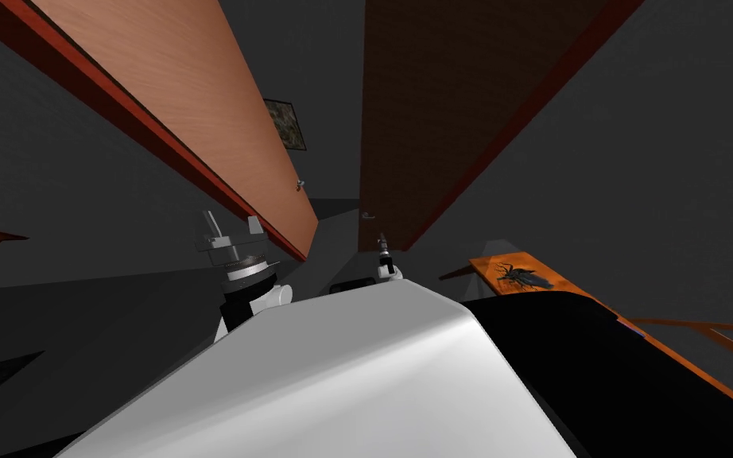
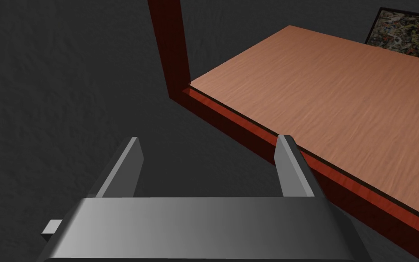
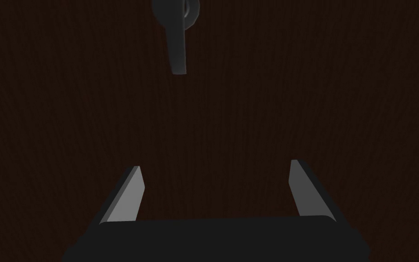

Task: Push the door open

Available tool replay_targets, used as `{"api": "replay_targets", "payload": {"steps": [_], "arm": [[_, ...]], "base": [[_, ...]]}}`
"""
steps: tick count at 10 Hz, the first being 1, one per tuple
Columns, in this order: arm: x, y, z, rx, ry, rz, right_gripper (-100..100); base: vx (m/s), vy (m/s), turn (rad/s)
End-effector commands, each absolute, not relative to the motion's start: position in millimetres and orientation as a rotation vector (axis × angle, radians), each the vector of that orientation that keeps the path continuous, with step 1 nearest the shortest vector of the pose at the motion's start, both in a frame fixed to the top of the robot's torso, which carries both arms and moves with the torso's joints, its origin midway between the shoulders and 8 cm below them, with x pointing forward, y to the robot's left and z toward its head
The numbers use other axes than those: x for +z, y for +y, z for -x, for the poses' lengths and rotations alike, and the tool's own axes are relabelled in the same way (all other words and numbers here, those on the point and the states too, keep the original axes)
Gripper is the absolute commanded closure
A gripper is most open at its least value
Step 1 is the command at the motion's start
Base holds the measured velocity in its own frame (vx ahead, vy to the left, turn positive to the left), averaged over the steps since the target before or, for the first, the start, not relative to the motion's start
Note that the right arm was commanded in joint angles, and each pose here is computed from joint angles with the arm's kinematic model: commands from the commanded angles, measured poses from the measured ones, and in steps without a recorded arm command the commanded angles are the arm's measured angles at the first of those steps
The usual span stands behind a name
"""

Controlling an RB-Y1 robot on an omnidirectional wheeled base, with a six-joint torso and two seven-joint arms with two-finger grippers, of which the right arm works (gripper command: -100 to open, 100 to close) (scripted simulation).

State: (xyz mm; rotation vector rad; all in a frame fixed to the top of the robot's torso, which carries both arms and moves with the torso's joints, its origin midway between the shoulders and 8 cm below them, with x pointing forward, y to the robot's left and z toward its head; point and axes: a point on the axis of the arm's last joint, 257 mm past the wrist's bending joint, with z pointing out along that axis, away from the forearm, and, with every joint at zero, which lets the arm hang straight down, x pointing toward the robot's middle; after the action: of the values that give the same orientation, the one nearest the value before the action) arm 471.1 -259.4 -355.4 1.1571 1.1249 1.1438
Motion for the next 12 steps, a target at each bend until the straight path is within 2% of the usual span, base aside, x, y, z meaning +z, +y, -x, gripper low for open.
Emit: {"api": "replay_targets", "payload": {"steps": [1,8,12], "arm": [[-361.7,-256.0,-471.1,1.145,1.131,-1.168,-100],[-389.0,-227.1,-467.4,1.162,1.162,-1.230,-100],[-386.7,-257.0,-467.5,1.119,1.175,-1.193,-100]], "base": [[0.096,0.007,0.011],[0.123,0.005,0.014],[0.140,0.004,0.018]]}}
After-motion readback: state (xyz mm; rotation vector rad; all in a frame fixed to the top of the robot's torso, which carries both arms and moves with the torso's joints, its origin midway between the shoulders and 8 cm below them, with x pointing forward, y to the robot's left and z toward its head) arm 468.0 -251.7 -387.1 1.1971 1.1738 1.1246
